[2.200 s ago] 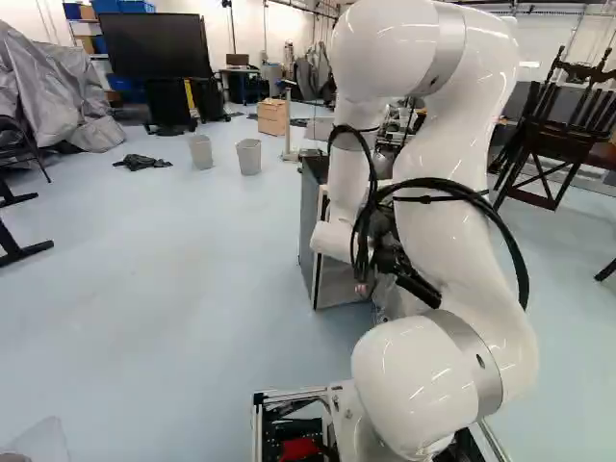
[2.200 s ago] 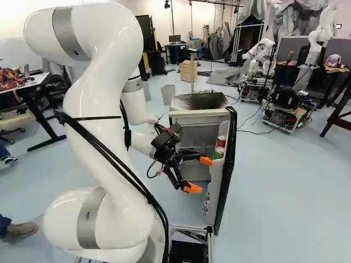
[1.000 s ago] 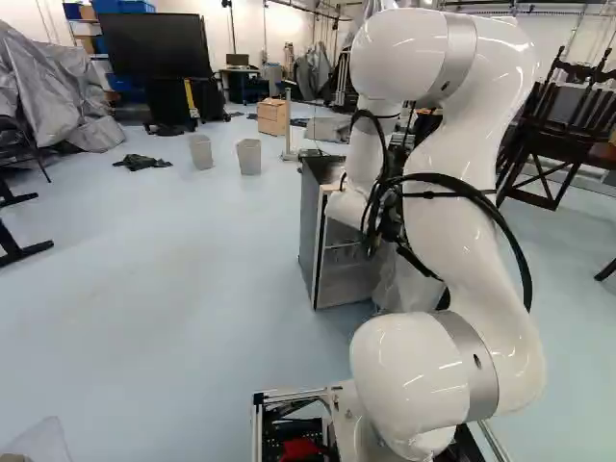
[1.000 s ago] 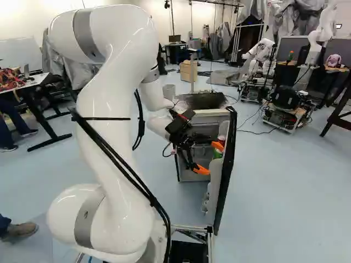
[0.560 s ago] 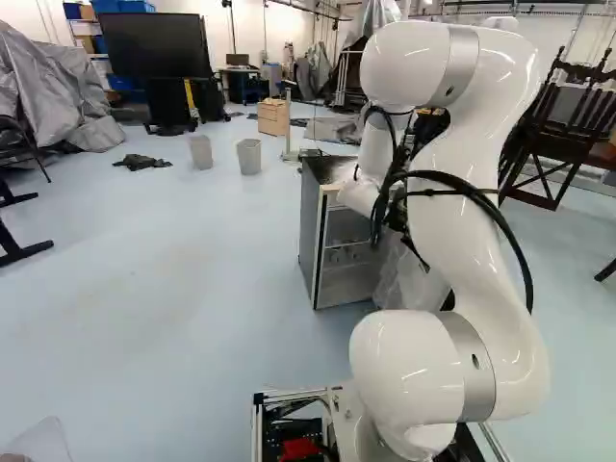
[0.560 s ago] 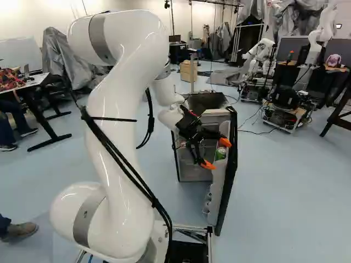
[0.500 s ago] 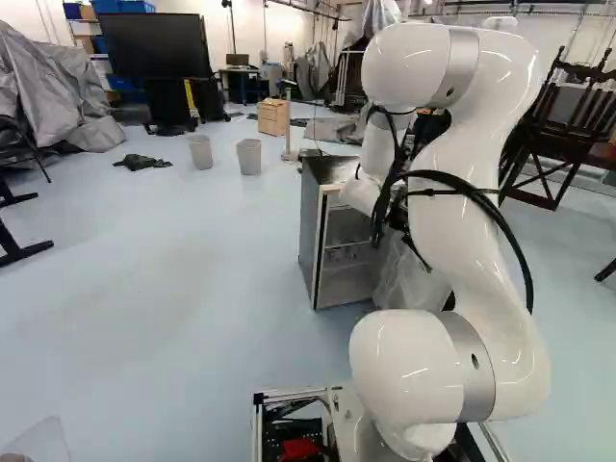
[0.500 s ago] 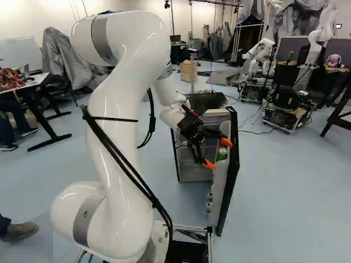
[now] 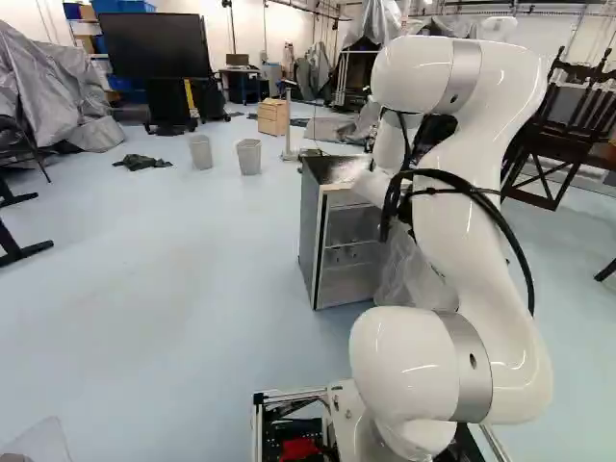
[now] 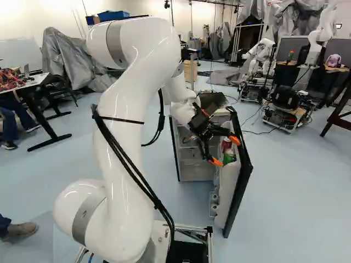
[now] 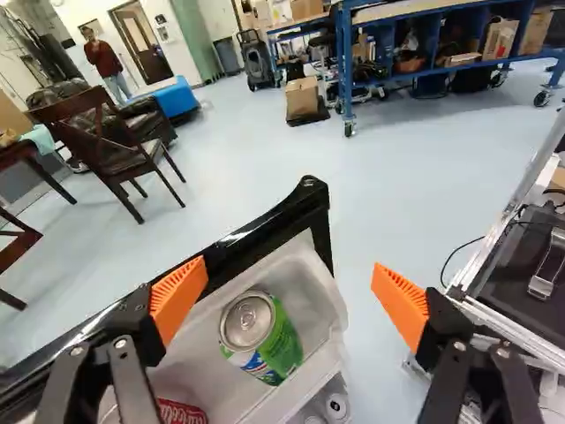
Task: Grab a drink from the fridge
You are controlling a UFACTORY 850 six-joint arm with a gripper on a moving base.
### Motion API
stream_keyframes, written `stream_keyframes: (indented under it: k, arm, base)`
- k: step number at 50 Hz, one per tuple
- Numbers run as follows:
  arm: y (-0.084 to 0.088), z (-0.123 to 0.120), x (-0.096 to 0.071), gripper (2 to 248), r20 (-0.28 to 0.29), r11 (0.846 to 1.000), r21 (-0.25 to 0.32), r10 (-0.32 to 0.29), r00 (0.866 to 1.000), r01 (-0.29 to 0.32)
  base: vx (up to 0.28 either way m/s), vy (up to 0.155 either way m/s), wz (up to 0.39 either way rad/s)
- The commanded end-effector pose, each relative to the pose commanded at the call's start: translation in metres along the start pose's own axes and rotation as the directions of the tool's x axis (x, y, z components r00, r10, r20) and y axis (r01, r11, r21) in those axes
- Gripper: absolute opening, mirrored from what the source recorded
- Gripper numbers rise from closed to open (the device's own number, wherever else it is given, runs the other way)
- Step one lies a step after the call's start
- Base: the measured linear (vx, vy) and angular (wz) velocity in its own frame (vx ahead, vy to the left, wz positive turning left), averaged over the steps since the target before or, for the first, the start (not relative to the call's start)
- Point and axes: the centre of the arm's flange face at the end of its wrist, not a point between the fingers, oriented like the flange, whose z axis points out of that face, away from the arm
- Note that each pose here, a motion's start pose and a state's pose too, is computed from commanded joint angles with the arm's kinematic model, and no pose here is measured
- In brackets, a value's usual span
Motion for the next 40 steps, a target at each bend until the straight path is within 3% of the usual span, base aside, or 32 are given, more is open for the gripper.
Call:
stream_keyframes:
  k: [40]
  arm:
    - [-0.078,0.031,0.004,247,0.014,0.988,-0.07,0.141,0.99,-0.139]
  base:
    - [0.0,0.0,0.0]
